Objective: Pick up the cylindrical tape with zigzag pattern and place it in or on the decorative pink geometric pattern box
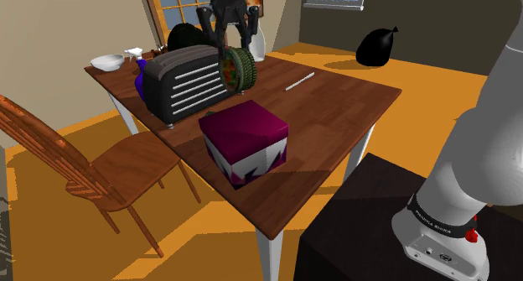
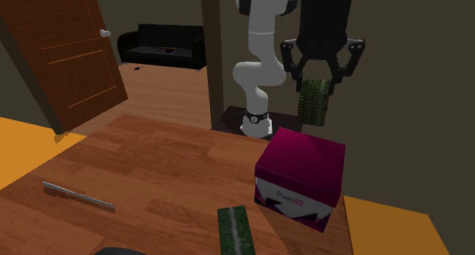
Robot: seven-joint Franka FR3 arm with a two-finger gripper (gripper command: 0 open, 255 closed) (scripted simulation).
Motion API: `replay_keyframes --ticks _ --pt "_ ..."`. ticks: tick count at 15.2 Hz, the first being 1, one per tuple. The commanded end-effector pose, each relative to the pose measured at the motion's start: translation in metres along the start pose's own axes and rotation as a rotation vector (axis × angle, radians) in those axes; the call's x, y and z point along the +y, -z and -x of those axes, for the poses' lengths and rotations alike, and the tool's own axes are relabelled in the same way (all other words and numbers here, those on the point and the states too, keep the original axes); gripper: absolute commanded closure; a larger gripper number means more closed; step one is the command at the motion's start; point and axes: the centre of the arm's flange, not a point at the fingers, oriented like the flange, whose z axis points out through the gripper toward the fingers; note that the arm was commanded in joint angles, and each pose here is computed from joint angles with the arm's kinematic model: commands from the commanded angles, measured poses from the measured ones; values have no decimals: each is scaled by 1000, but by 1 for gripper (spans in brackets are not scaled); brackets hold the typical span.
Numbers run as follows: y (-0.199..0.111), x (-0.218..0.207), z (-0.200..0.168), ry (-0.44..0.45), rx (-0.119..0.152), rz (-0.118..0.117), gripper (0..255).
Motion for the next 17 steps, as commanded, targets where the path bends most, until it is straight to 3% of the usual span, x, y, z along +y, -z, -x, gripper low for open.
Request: replay_keyframes --ticks 1,17 --pt "-11 0 -1 0 1 0 255" --pt "-96 6 -11 0 1 0 255"
